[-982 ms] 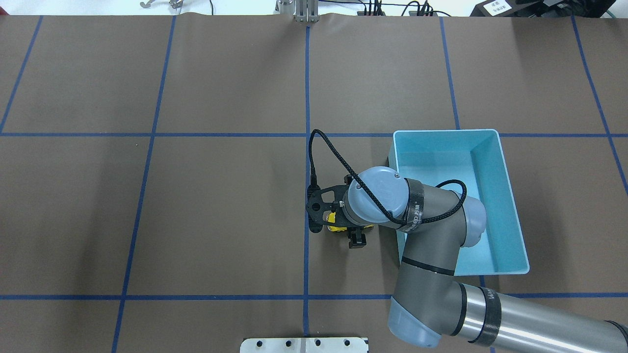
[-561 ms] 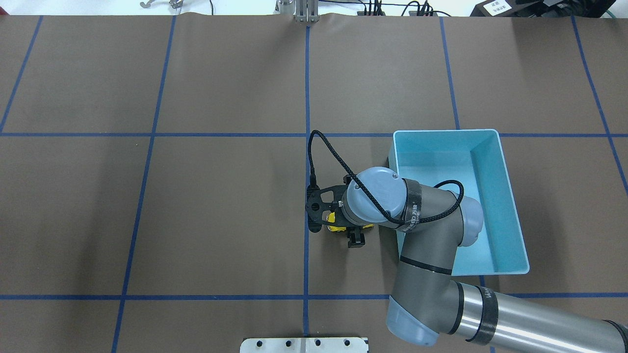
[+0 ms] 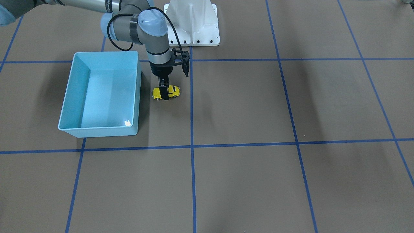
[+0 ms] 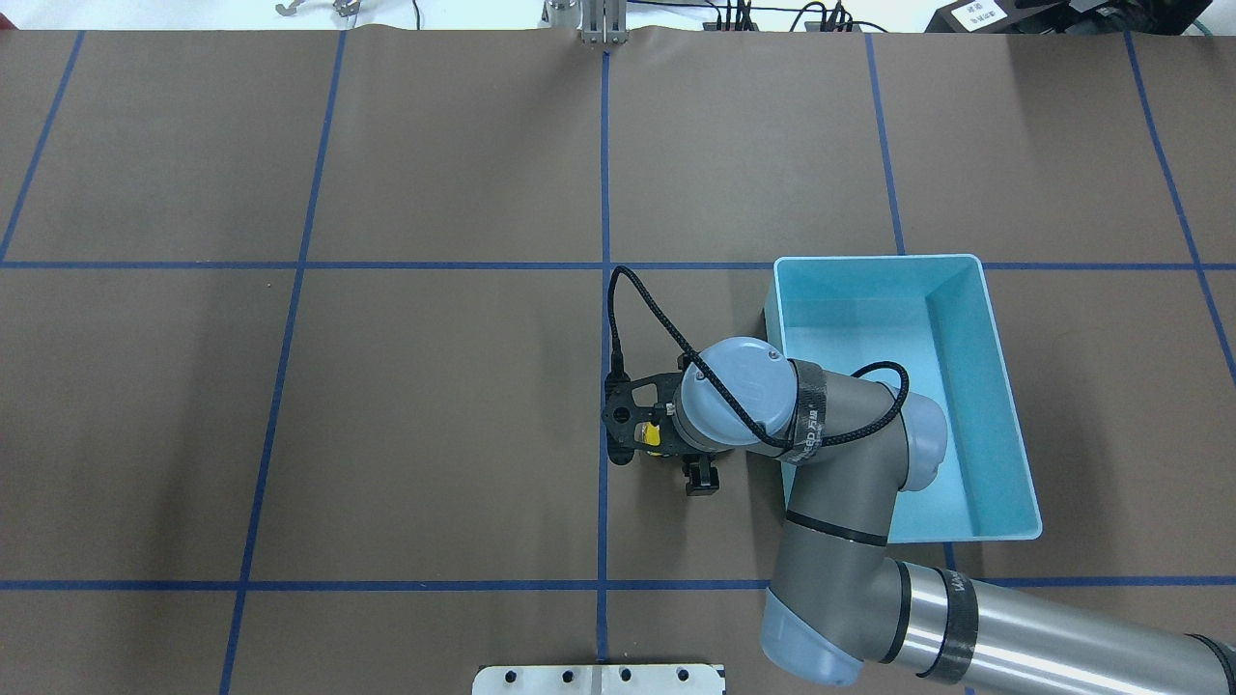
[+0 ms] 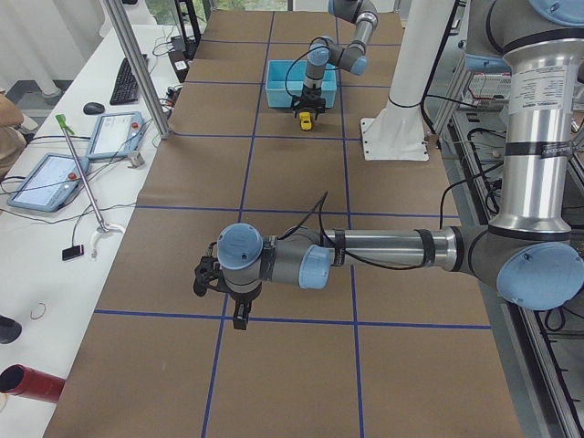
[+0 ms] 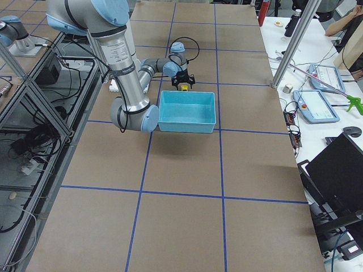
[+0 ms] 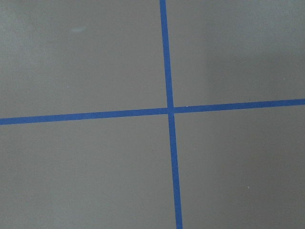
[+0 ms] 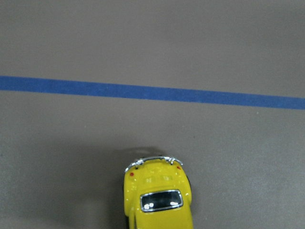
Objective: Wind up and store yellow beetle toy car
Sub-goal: 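Lower the right gripper around the car and close on it, then lift the car with the right gripper and carry it over the bin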
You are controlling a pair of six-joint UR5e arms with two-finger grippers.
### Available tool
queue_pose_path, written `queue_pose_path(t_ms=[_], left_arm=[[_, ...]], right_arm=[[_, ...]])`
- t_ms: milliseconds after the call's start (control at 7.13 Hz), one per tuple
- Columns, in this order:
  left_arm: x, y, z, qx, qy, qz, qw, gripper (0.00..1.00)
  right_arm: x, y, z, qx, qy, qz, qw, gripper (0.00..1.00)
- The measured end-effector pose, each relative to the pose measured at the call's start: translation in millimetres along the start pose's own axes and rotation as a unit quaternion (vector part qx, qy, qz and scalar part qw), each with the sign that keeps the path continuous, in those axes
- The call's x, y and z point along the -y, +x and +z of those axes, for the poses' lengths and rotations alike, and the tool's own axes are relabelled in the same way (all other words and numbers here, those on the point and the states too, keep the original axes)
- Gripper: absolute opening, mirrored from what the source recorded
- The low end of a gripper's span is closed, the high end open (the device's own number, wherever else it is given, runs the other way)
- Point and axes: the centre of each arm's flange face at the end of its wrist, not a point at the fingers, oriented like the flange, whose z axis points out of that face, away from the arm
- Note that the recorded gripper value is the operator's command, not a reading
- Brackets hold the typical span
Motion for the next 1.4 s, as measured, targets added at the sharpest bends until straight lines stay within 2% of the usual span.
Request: queue_pose_path(t_ms=[140,281,701,842,1262,1403], left_arm=[[0,0,0,0.0,0.0,0.0,1.0,1.0],[0,0,0,0.0,0.0,0.0,1.0,1.0],[0,0,0,0.0,0.0,0.0,1.0,1.0],[0,0,0,0.0,0.0,0.0,1.0,1.0],[0,0,0,0.0,0.0,0.001,1.0,1.0],[0,0,0,0.0,0.0,0.001,1.0,1.0]], right_arm=[[0,-1,0,0.0,0.0,0.0,1.0,0.26],[0,-2,1,0.001,0.0,-0.001,1.0,0.0],[3,-5,-1,0.003,0.004,-0.002,1.0,0.0],[10,-3,-9,0.0,0.013,-0.002,0.9999,0.0],[49,19,-62,0.007,0.057,0.006,0.9983,0.0],[43,41,-91,0.017,0.054,0.019,0.9982,0.0]])
